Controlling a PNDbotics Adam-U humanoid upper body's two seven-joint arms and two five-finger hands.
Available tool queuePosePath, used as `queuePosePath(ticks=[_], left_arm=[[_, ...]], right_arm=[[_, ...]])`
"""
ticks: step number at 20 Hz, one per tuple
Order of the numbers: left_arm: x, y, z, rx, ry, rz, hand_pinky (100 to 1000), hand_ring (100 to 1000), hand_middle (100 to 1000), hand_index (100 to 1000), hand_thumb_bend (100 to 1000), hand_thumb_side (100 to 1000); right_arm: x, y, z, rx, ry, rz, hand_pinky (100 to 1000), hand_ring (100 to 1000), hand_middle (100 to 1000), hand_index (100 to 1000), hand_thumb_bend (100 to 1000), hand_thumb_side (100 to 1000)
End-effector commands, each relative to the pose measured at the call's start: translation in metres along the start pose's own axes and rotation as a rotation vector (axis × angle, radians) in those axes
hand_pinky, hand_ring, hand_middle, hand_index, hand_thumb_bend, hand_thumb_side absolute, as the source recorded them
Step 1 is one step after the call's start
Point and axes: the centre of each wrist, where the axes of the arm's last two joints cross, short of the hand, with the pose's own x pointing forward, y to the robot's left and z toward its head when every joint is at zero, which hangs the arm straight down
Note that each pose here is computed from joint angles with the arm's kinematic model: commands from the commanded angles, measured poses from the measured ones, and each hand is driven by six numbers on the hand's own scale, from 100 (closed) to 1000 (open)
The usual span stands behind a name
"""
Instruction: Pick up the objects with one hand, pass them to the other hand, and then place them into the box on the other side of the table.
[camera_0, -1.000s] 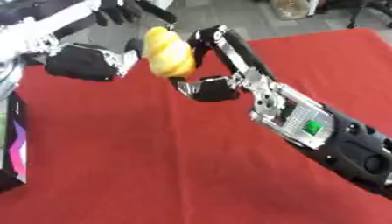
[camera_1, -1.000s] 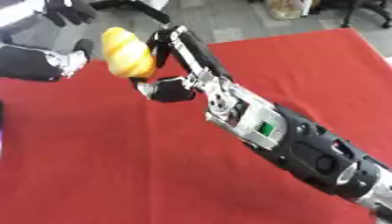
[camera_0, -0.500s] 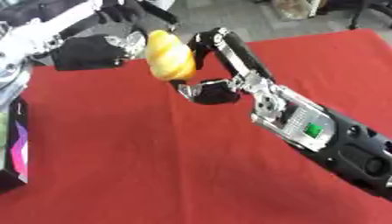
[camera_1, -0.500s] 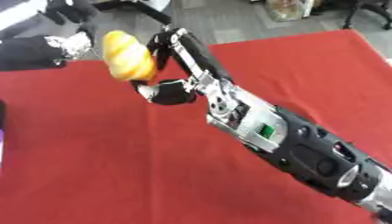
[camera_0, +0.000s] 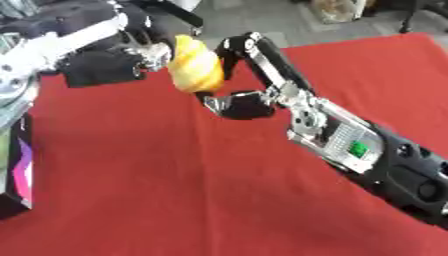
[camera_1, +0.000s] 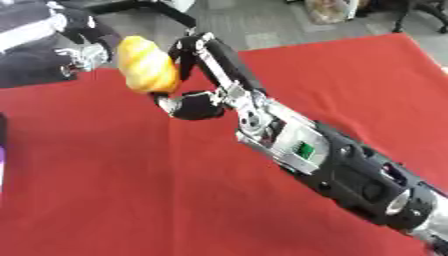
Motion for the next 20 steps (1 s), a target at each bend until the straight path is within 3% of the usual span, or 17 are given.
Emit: queuePosePath(ticks=[1, 20], left_arm=[[0.001, 0.010, 0.002, -0.010, -0.001, -0.011, 841, 810, 749, 846, 100, 1000], [0.011, 0.010, 0.001, -0.119, -0.082, -0.021, 851, 815, 752, 846, 100, 1000]], right_arm=[[0.005, -0.005, -0.002, -0.017, -0.025, 0.010, 768, 518, 333, 477, 352, 100], [0.006, -0.005, -0.003, -0.017, -0.025, 0.016, 759, 513, 329, 468, 357, 100]])
